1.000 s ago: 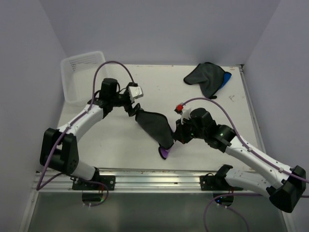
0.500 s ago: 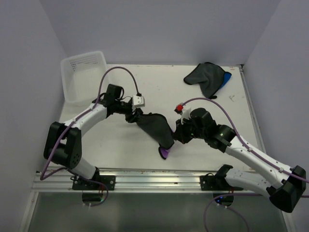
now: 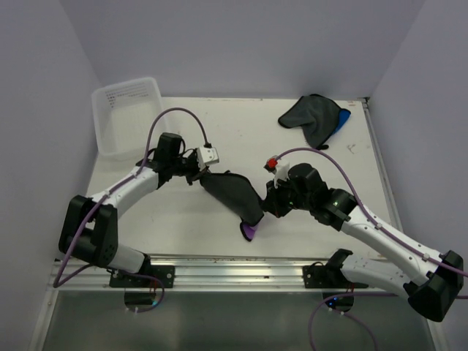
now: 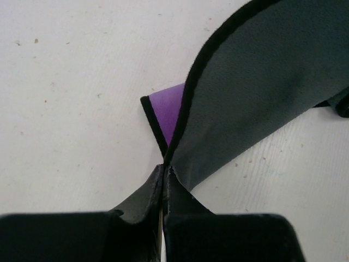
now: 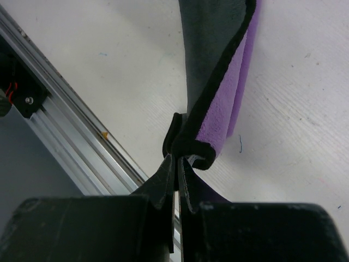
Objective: Roll the towels
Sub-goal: Flatten the towel
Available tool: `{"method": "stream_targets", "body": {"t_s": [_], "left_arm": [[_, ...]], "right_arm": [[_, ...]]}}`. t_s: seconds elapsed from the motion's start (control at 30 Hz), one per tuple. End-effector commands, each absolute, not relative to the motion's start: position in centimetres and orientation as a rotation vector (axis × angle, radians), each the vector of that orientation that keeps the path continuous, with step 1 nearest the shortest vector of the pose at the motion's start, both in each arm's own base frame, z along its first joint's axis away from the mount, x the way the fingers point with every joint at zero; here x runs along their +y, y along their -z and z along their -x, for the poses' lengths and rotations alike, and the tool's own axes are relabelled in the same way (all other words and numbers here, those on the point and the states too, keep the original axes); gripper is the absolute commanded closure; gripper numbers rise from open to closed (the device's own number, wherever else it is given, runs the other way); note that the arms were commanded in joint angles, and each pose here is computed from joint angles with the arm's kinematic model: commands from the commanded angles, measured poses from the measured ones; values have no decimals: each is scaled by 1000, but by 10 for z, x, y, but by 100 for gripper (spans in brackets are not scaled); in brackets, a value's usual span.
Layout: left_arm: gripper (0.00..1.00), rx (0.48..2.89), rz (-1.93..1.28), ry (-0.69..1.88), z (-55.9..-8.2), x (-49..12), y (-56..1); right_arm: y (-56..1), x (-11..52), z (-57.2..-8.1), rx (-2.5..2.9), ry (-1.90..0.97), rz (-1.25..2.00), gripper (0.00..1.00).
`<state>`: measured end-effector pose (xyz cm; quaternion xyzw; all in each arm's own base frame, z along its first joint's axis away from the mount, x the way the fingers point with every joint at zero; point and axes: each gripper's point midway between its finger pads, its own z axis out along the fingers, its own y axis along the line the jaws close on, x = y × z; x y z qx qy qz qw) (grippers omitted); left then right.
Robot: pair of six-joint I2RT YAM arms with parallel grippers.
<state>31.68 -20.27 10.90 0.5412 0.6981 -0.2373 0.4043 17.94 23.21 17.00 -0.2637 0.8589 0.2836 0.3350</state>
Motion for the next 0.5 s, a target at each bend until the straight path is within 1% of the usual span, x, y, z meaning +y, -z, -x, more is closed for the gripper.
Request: {"method": "stream_targets", "body": {"t_s": [0.0,0.1,0.23,0.33,0.47], "left_arm": [[100,1704,-1322,523,-332,-204,-125],[100,1704,-1296,508,-334,-203,-128],[100,1702,-1213,469,-337,-201,-149],[100,1698,-1139,450,-334,-200,-171],[100,1666,-1051,478,-320,-201,-204]], "right_arm": [[-177,234,-178,2202,-755,712,100],[-177,234,-178,2203,-753,708,100],[-183,231,-181,2193,-730,693,100],[-199,224,-186,2179,-693,640,100],[-241,220,-197,2113,-669,558,100]]}}
